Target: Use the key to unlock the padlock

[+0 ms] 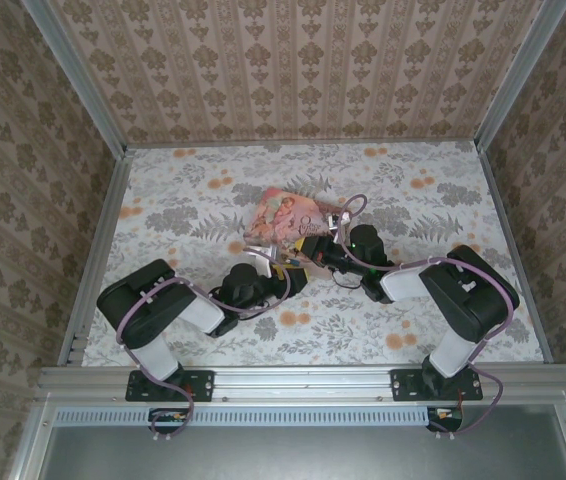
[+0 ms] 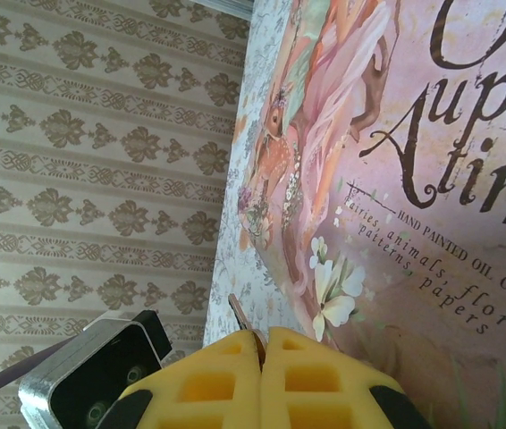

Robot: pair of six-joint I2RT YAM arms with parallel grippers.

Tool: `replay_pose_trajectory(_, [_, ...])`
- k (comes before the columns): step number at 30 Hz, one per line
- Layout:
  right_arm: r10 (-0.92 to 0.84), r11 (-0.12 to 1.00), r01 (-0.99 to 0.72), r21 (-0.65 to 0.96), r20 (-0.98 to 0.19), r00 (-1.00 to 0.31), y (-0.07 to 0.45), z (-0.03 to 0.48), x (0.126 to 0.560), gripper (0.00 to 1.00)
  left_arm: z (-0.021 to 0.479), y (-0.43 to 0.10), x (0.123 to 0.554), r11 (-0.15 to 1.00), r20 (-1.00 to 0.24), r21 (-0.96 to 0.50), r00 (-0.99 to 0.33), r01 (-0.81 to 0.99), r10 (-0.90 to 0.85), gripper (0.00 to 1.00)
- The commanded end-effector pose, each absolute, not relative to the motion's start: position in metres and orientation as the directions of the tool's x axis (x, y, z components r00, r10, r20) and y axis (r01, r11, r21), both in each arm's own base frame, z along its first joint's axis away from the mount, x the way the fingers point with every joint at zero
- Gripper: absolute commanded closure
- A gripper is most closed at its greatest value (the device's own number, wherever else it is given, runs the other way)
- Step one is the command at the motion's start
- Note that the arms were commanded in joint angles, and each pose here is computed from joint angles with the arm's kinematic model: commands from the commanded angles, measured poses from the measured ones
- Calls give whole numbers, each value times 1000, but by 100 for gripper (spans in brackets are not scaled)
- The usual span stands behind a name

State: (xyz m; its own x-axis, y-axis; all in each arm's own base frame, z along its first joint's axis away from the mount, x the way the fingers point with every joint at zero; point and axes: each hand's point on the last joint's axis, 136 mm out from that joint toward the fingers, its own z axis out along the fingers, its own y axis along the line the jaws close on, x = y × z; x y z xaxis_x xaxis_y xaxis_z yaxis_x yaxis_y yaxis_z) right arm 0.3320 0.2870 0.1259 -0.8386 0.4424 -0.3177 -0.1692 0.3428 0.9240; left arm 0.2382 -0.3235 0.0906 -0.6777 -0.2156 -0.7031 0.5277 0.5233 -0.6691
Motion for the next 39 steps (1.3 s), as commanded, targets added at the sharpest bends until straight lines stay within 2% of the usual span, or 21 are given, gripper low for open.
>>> replay_pose_trajectory(1, [431,400,-60,915,-245,-869,280,85,323,100,105,-329,244,490,-709,-683,-652,541,-269,33])
replay_pose_trajectory(12, [432,401,-58,914,-245,-868,280,85,323,100,72,-320,253,547,-670,-699,-689,461,-277,27])
replay_pose_trajectory(21, [431,401,-58,914,-244,-869,281,84,324,100,65,-311,263,572,-662,-701,-687,427,-298,27])
replay_pose_trajectory(30, [431,403,-51,914,-239,-870,281,81,325,100,65,-306,273,570,-657,-706,-689,420,-305,39])
replay_pose_trajectory(39, [434,398,-49,916,-235,-870,281,79,325,100,53,-309,270,572,-652,-699,-710,429,-265,45])
